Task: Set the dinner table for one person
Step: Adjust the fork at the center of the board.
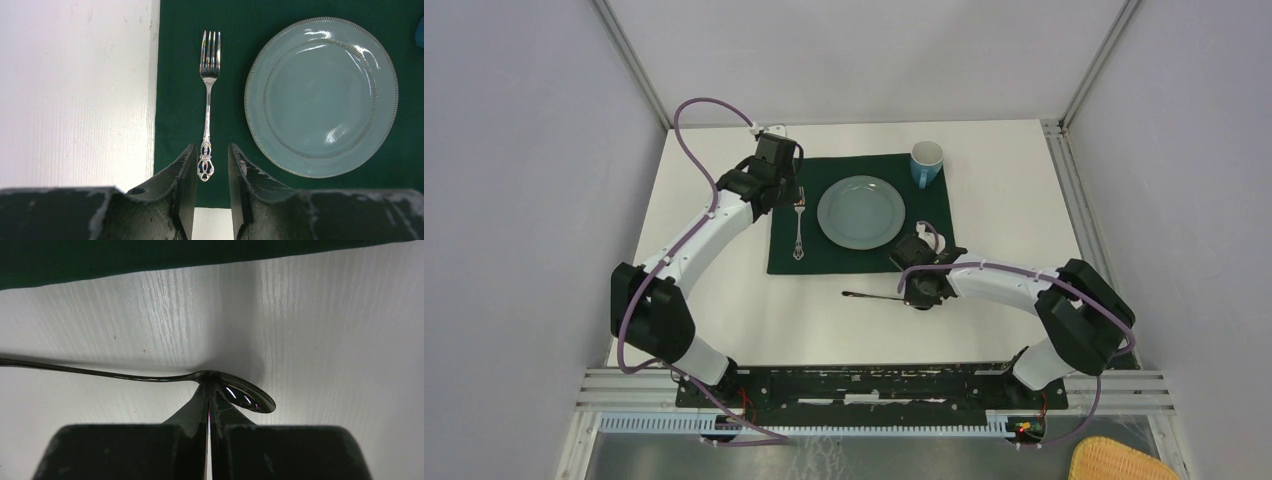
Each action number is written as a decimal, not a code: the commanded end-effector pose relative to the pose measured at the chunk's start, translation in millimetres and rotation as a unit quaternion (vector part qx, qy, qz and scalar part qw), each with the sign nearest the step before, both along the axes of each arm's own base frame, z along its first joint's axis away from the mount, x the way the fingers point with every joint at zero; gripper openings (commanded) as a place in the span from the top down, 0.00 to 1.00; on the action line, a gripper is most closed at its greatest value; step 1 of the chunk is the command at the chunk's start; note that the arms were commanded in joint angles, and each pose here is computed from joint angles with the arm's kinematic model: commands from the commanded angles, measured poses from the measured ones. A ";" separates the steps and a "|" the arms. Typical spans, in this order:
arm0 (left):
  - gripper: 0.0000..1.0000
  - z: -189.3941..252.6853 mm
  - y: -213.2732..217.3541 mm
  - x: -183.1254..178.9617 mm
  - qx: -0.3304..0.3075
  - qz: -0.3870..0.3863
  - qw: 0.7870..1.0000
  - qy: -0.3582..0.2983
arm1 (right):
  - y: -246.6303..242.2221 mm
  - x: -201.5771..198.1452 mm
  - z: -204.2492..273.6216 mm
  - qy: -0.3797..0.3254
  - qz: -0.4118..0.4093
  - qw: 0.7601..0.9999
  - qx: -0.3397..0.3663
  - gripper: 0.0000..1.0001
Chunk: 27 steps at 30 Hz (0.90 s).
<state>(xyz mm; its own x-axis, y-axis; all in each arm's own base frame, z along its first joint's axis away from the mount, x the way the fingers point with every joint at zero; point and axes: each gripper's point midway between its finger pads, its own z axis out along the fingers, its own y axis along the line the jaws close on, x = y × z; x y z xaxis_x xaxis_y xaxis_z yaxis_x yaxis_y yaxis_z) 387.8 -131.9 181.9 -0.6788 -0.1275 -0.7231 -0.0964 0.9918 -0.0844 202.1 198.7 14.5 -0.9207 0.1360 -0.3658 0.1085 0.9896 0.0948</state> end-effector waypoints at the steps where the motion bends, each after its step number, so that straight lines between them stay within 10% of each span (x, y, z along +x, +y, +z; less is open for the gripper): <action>1: 0.64 24.5 4.6 3.2 0.004 -0.003 0.999 -0.033 | 3.8 19.7 5.8 -0.020 0.001 1.000 -0.003 1.00; 27: 0.64 29.7 4.1 0.6 -0.002 -0.006 0.999 -0.038 | -3.3 54.1 12.4 -0.029 0.006 0.999 -0.030 1.00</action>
